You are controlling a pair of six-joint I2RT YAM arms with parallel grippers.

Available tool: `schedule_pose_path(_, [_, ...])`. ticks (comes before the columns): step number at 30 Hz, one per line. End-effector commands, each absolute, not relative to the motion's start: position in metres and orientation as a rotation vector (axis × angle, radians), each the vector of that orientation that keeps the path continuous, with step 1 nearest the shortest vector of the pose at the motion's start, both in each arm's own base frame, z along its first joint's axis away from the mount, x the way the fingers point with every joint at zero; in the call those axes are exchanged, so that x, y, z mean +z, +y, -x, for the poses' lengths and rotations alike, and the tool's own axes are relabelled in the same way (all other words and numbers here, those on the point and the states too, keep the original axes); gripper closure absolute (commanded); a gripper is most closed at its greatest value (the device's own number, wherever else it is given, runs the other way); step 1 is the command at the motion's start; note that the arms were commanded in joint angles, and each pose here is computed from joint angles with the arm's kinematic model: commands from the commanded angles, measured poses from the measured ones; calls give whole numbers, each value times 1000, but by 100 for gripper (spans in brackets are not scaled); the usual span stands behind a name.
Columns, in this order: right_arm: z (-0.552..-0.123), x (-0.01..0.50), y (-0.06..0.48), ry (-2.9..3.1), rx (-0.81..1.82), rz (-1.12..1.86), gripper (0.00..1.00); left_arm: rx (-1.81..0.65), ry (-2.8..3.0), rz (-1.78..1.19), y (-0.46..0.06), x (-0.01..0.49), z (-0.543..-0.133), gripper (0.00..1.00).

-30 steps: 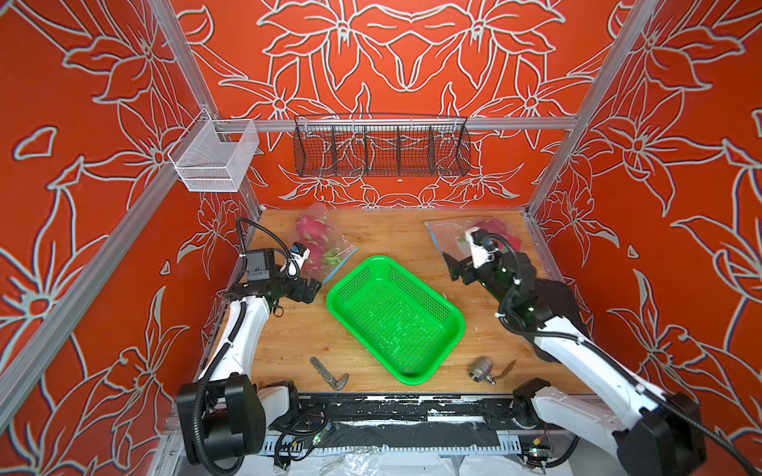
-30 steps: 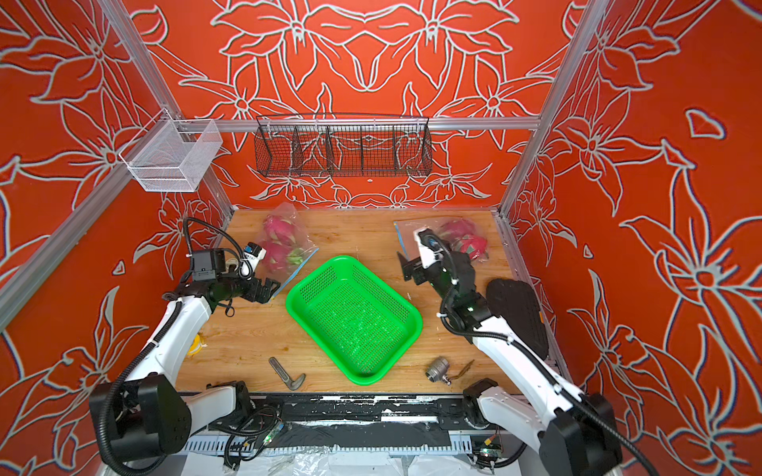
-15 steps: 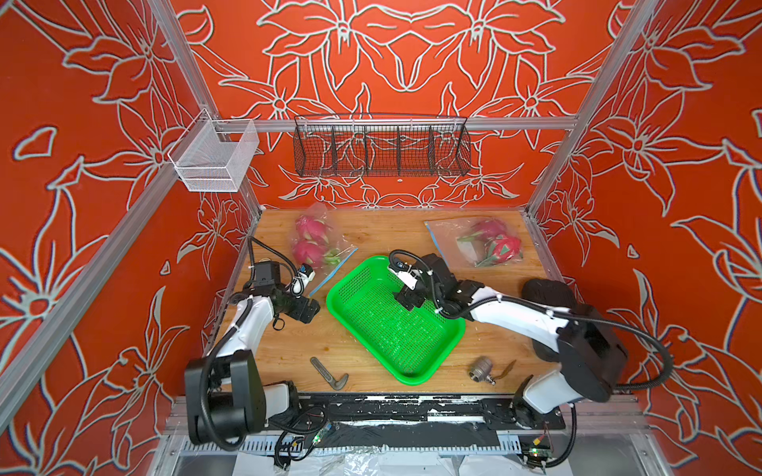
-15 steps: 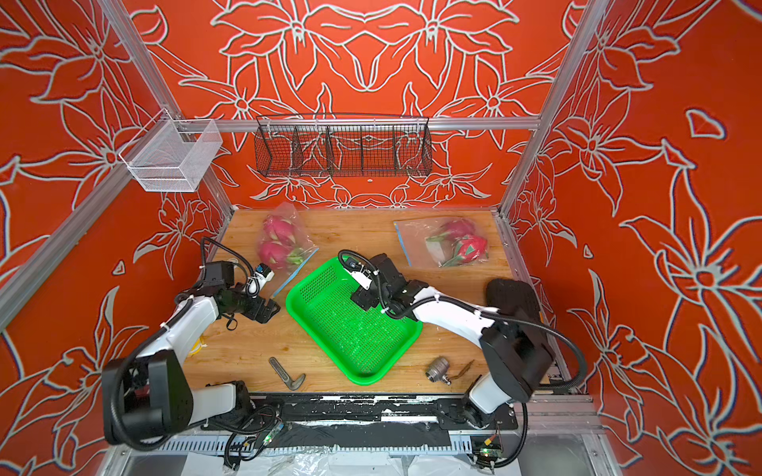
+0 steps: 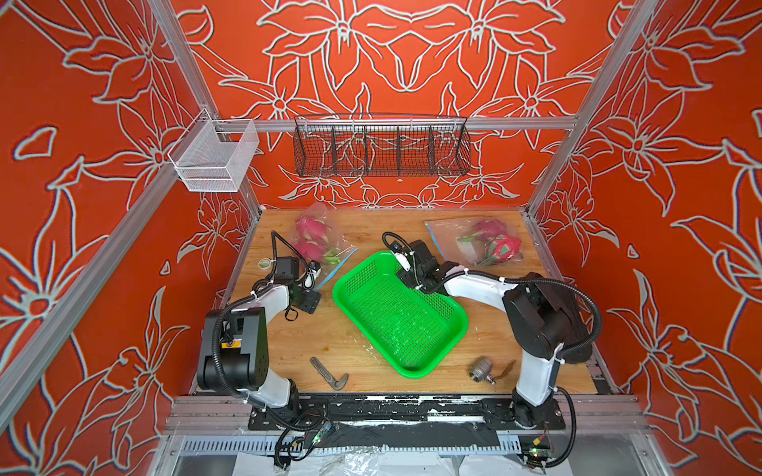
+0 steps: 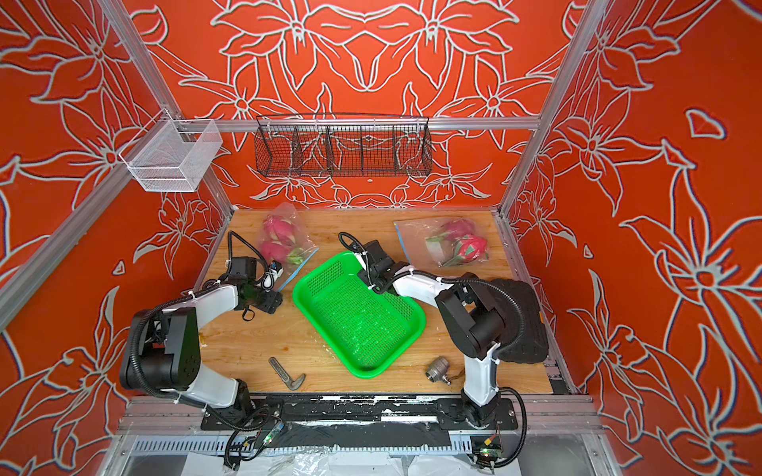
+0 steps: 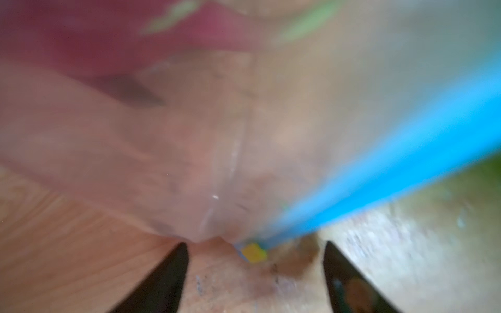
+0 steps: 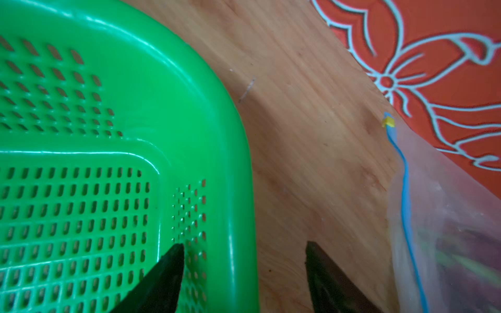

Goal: Open the zip-top bag and take out the dragon fruit
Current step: Adjust the basket at the center of the board.

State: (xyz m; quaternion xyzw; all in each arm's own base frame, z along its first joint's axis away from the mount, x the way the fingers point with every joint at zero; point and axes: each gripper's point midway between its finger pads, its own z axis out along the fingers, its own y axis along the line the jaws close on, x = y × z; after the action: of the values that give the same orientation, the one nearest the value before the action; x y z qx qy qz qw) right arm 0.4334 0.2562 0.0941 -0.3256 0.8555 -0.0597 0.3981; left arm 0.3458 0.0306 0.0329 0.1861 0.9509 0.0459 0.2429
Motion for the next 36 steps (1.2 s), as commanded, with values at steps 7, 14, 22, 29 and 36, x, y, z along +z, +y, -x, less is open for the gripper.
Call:
schedule_pose_path(7, [-493,112,200,2187,-264,337,42,214,2520,-363,59,61,-364,54])
schedule_pose_path(14, [-494,159,234,2025,-125,328,28,140,2520,-390,63,75,-352,83])
schedule_pose_path(22, [-375,229,384,1308,10,1207,15,75,2488,-504,46,96,-333,95])
schedule_pose_path(29, [-321,180,456,974,-157,1713,11,-112,2487,-298,66,136,-316,93])
schedule_pose_path(36, [-334,133,502,863,-296,1851,14,-204,2506,-232,77,137,-302,72])
